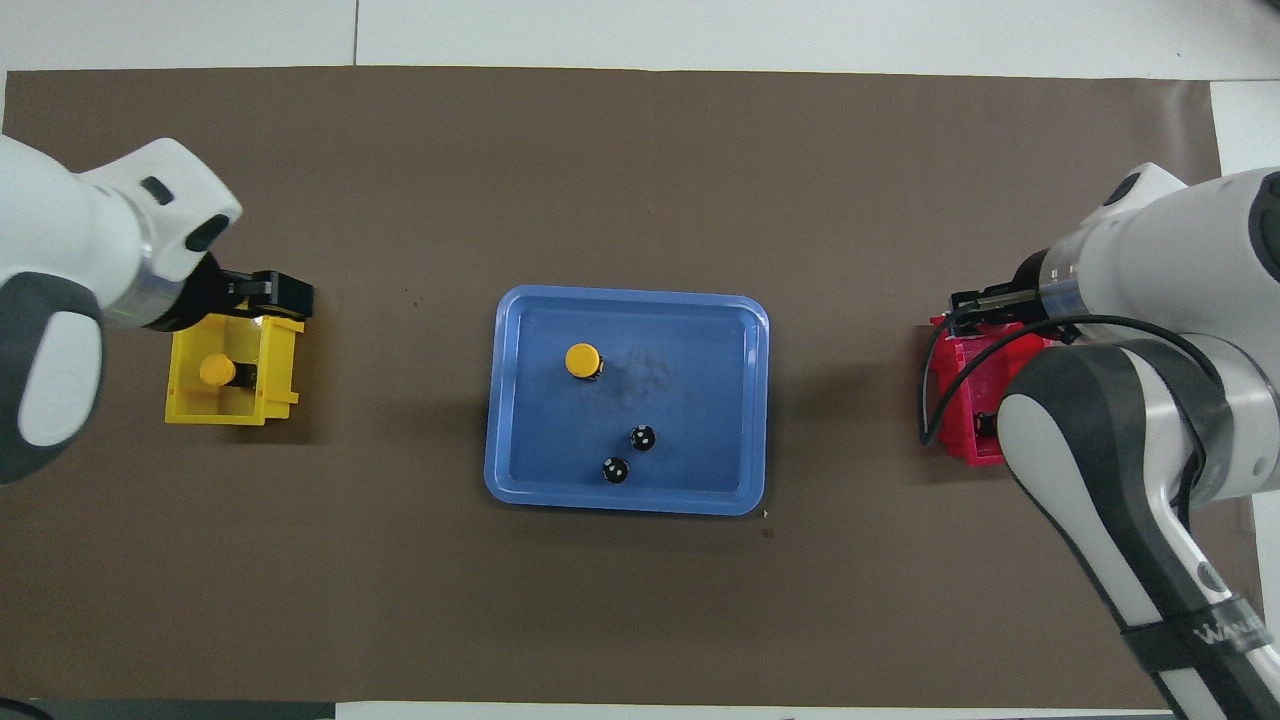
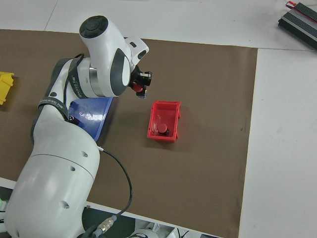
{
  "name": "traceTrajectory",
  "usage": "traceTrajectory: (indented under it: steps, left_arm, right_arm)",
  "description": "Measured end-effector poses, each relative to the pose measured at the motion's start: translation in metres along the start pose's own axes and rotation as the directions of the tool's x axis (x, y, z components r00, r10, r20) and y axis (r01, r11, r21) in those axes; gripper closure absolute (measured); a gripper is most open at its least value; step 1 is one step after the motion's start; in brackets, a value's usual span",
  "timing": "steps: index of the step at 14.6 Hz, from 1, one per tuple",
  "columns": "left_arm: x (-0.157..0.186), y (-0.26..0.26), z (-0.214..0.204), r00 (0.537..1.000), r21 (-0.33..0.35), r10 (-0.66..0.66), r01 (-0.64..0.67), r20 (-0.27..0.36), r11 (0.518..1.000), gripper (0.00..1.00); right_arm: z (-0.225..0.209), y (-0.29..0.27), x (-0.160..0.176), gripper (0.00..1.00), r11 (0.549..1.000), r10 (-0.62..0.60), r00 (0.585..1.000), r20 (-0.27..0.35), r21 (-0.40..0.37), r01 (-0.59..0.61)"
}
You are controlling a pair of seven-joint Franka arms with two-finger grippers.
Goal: Sort red and yellow buttons by color
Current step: 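Release the red button while the left gripper grasps the last yellow button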
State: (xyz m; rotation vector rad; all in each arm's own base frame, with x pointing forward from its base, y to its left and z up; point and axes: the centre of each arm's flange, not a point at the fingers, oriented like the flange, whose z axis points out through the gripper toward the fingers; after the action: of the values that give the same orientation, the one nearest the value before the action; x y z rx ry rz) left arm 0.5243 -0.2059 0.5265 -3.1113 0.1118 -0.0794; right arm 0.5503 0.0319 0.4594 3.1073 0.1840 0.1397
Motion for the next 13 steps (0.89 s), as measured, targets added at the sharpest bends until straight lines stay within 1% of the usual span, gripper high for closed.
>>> traceTrajectory:
  steps: [2, 3, 5, 9, 10, 12, 13]
  left_arm:
    - [-0.022, 0.089, 0.013, 0.999, -0.031, -0.028, 0.027, -0.028, 0.999, 0.0]
    - [-0.031, 0.123, 0.026, 0.999, -0.045, -0.034, 0.032, -0.037, 0.998, 0.0]
    - [-0.041, 0.17, 0.059, 0.998, -0.062, -0.034, 0.032, -0.043, 0.998, 0.0]
    - [-0.038, 0.201, 0.122, 0.999, -0.065, -0.026, 0.024, -0.027, 0.998, 0.0]
    - [-0.038, 0.205, 0.132, 0.999, -0.066, -0.027, 0.025, -0.025, 0.998, 0.0]
    - [-0.04, 0.212, 0.143, 0.999, -0.066, -0.028, 0.027, -0.023, 0.997, 0.0]
    - [-0.04, 0.213, 0.146, 0.999, -0.065, -0.029, 0.028, -0.021, 0.997, 0.04]
  right_arm:
    - [0.014, 0.015, -0.007, 0.59, 1.0, -0.001, 1.0, 0.016, -0.001, 0.001]
    - [0.018, 0.016, -0.01, 0.59, 1.0, 0.001, 1.0, 0.023, -0.001, -0.001]
    - [0.026, 0.021, -0.014, 0.59, 1.0, 0.007, 0.999, 0.036, 0.0, -0.007]
    - [0.043, 0.035, -0.021, 0.59, 1.0, 0.006, 1.0, 0.025, -0.001, -0.006]
    - [0.05, 0.035, -0.023, 0.59, 1.0, 0.006, 1.0, 0.02, -0.001, -0.006]
    - [0.064, 0.034, -0.027, 0.59, 1.0, 0.005, 1.0, 0.029, 0.004, -0.005]
    - [0.07, 0.034, -0.029, 0.59, 1.0, 0.005, 0.999, 0.035, 0.007, -0.005]
